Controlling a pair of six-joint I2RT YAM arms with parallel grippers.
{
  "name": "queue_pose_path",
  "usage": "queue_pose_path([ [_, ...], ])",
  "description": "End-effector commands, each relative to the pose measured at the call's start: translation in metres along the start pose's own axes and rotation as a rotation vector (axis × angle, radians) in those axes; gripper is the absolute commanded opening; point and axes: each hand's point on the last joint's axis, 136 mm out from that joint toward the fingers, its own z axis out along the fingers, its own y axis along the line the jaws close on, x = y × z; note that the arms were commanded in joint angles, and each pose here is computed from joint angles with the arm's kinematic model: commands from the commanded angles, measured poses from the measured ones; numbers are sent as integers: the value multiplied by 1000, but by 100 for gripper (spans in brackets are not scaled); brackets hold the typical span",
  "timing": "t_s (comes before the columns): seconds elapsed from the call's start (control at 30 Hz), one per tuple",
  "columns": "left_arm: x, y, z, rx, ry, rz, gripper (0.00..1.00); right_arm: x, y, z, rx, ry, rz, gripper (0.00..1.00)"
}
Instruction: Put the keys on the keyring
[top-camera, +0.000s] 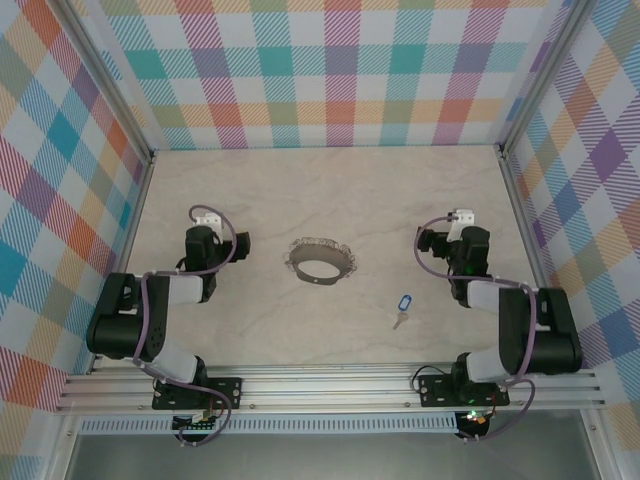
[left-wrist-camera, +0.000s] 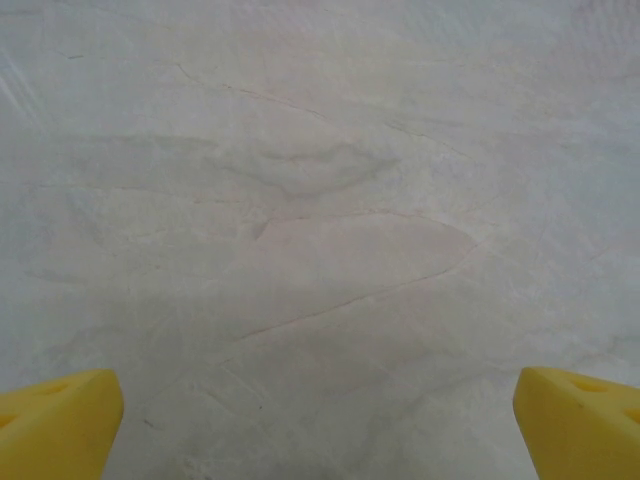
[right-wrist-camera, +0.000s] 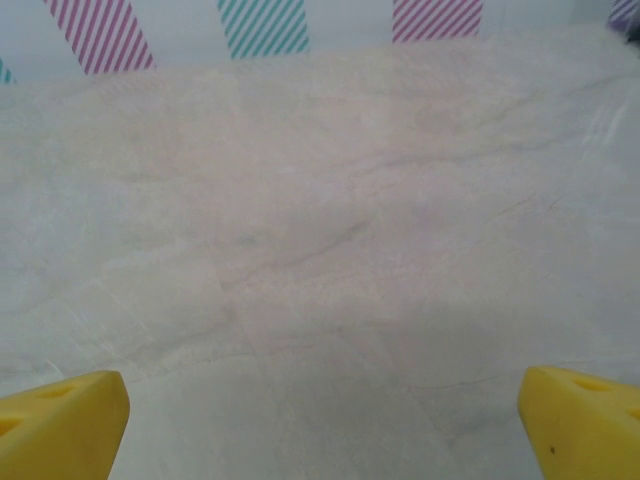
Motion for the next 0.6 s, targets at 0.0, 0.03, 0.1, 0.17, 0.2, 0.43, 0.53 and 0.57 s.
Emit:
queue_pose_path([
  [0.0, -28, -5, -9, 31, 11, 10, 100, -25, -8, -9, 51, -6, 48, 100],
  [0.03, -33, -6, -12, 34, 16, 8, 100, -33, -9, -13, 66, -4, 86, 100],
  [0.1, -43, -8, -20, 42, 17, -7, 100, -45, -12, -21, 92, 14, 177, 100],
  [0.17, -54, -13, -29, 66, 20, -30, 100, -49, -29, -33, 213, 52, 367, 100],
  [0.2, -59, -15, -34, 77, 21, -52, 100, -51, -28, -37, 217, 84, 401, 100],
  [0.43, -96, -37, -73, 178, -11, -185, 100, -36, 40, -50, -130, 279, 486, 98],
  [0.53, -108, -48, -80, 229, 15, -237, 100, -9, 69, -56, -244, 378, 539, 92],
  [0.57, -111, -51, -81, 244, 29, -256, 100, 0, 79, -58, -264, 409, 542, 90],
])
